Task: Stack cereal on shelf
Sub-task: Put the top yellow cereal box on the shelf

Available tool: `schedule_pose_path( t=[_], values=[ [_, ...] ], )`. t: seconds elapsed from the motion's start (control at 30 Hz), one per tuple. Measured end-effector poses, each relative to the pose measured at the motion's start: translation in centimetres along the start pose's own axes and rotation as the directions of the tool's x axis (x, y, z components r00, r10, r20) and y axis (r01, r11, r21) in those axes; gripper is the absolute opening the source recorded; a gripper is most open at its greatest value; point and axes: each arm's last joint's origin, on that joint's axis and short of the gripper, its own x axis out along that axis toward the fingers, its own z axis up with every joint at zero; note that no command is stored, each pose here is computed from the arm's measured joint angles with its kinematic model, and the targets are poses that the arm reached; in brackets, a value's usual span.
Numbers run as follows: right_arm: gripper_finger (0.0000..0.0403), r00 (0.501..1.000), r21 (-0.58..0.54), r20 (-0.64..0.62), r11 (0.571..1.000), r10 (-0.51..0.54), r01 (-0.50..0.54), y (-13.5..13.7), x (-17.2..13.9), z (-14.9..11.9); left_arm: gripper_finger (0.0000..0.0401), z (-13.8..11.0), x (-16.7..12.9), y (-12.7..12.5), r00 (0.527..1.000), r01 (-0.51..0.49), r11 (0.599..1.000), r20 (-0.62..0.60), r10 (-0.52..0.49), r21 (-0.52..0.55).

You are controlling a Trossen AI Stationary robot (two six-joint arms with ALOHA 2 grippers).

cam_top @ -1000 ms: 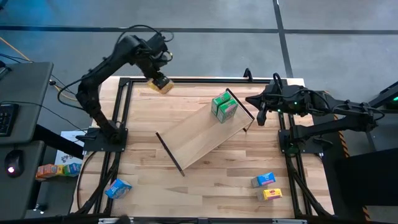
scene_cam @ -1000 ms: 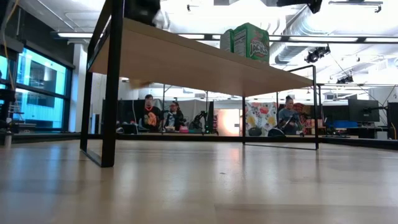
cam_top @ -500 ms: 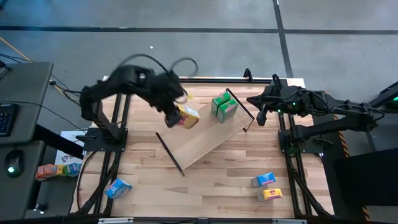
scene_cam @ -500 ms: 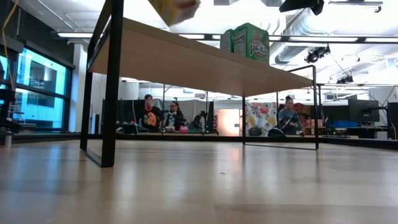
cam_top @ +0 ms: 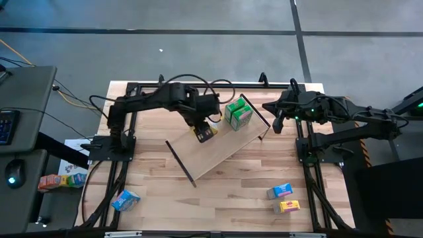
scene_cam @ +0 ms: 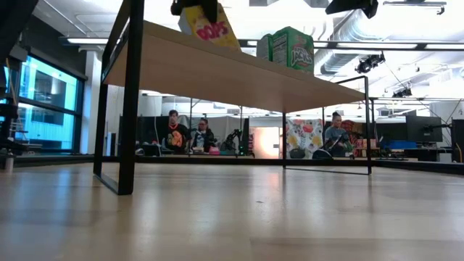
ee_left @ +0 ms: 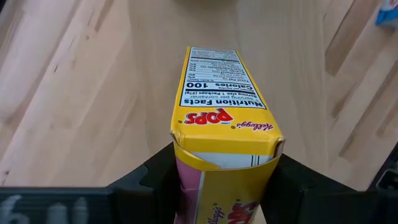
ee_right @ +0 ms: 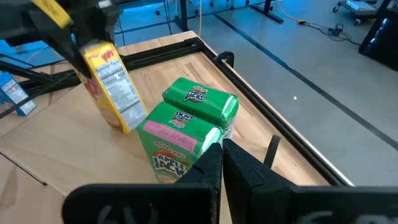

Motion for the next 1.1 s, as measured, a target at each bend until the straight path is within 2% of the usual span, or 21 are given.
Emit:
schedule_pose_path(
  t=[0.4, 0.9, 1.1],
  values=[
    [0.0, 1.0, 0.023, -0.006, 1.0, 0.008, -0.008, 0.0, 0.0, -0.1, 0.0167, 0.6, 0.6, -0.3, 1.0, -0.001, 0.996, 0.026, -0.001, 0.093],
    [0.0, 1.0, 0.021, -0.007, 1.0, 0.009, -0.009, 0.0, 0.0, -0.1, 0.0226, 1.2, 0.6, 0.0, 0.997, -0.009, 0.991, 0.078, -0.001, 0.134],
    [0.0, 1.0, 0.021, -0.007, 1.0, 0.01, -0.009, 0.0, 0.0, -0.1, 0.0232, 1.9, 0.1, 0.7, 0.991, 0.006, 0.989, 0.129, -0.025, 0.144]
  ],
)
